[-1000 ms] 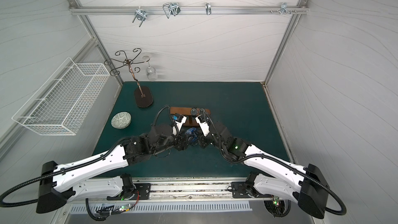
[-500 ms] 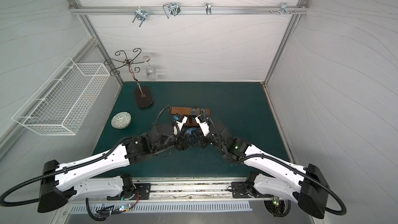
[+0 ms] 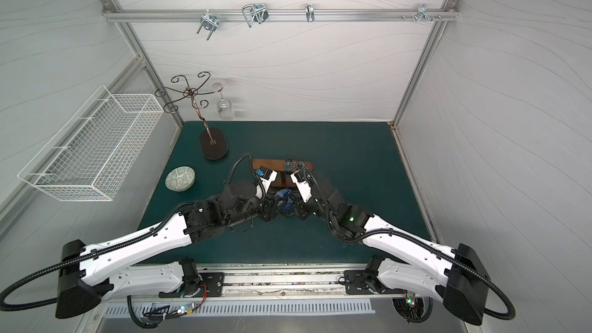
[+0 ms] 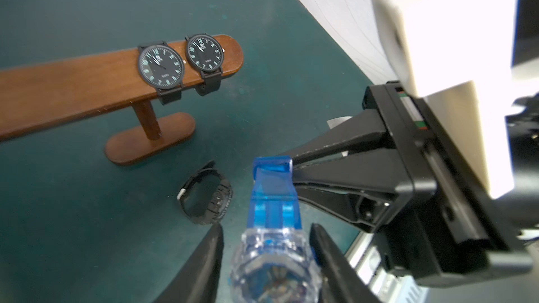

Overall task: Place watch on stand
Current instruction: Pick up the watch at the center of the board.

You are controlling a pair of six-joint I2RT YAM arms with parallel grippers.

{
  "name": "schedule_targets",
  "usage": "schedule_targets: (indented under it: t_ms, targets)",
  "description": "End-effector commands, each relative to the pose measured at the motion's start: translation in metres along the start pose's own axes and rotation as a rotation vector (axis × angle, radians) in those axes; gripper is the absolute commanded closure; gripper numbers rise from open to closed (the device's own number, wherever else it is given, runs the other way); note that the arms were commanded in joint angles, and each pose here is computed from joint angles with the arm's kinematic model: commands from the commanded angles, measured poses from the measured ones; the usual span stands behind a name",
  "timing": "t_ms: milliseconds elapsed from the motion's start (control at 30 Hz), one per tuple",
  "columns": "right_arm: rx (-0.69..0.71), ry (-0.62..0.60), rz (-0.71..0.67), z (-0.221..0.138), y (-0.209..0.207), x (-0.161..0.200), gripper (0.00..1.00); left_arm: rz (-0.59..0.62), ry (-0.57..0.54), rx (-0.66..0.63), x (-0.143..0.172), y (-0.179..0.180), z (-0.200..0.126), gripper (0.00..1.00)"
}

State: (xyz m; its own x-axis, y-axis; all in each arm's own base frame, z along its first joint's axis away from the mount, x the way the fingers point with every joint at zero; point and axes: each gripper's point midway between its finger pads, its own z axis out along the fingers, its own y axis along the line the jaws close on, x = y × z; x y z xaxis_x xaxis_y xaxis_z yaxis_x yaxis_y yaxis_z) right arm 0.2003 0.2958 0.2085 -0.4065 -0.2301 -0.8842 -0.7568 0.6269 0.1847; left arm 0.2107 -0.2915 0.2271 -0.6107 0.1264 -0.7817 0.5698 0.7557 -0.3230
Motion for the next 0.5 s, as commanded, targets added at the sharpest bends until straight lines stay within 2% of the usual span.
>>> schedule_targets:
  t_ms: [0,200,467]
  targets:
    - [-0.007,-0.032,-0.027,-0.0019,0.0035,-0.0078,1.00,-0.041,-0.054,0.045,-0.0236,-0.0091,-0.0071,0.58]
    - [0.007,-0.045,-0.035,-0.0055,0.0007,-0.0104,1.00,-0.042,-0.015,0.088,-0.0177,-0.0168,-0.0015,0.66]
    - [0.011,-0.043,-0.037,-0.0056,0.0003,-0.0097,1.00,-0.052,0.021,0.079,-0.0155,-0.0139,-0.0046,0.74]
